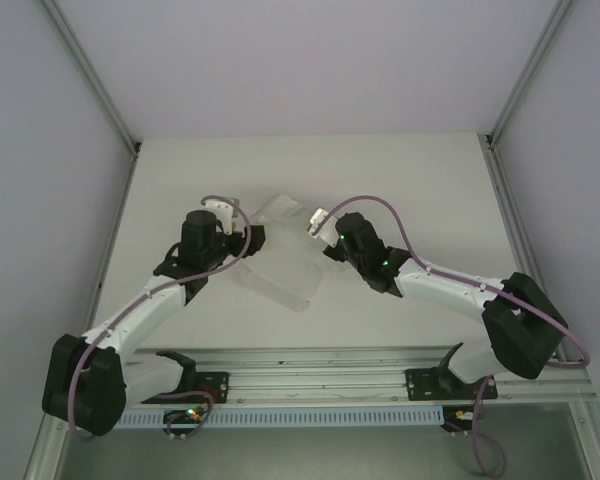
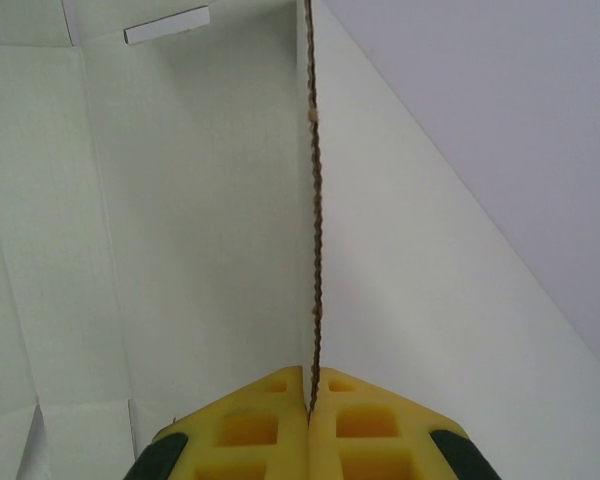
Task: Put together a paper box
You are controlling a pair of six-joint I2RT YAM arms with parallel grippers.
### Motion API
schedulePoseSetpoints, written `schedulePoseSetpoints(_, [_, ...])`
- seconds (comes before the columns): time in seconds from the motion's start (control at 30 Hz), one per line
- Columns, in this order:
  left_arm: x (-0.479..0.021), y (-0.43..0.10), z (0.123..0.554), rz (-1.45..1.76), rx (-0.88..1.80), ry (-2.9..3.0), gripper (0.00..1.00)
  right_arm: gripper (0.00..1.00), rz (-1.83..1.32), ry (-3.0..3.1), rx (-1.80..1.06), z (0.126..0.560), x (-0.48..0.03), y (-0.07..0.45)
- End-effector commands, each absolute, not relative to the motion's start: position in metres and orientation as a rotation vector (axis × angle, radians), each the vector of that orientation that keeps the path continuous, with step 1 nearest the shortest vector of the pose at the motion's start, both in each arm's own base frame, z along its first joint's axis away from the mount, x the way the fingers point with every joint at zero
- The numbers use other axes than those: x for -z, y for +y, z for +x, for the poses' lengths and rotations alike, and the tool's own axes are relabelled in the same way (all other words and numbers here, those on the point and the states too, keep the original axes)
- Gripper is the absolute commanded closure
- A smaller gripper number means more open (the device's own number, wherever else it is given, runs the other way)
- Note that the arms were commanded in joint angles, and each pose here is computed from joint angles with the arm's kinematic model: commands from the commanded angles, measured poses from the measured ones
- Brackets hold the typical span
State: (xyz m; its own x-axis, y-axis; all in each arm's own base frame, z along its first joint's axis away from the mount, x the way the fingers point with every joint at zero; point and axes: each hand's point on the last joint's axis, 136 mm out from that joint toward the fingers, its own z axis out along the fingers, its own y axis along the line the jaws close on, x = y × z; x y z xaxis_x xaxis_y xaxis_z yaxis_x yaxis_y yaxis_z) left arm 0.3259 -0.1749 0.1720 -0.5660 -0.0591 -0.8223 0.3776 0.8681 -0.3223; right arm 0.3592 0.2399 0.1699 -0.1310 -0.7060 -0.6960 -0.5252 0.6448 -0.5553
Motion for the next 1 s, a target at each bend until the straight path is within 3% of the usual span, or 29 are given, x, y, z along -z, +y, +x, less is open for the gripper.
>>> schedulePoseSetpoints(0.0, [-0.171,-0.188,0.322,0.274,0.676,2.114,0.38,1.00,-0.946,1.810,0.216,0.367,-0.177,0.240])
schedulePoseSetpoints(0.1, [-0.171,-0.196,0.324,0.291,0.724,2.104,0.48,1.00,-0.940,1.815,0.212,0.367,-0.178,0.240])
schedulePoseSetpoints(0.5, [-0.174,-0.194,0.344,0.259,0.772,2.039,0.60,1.00,-0.949,1.827,0.172,0.363,-0.179,0.241])
schedulePoseSetpoints(0.7, [-0.177,-0.199,0.345,0.290,0.803,2.010,0.74,1.00,-0.938,1.825,0.174,0.364,-0.182,0.240])
schedulePoseSetpoints(0.97, [-0.160,-0.196,0.342,0.286,0.781,2.063,0.73,1.00,-0.929,1.815,0.154,0.362,-0.190,0.240])
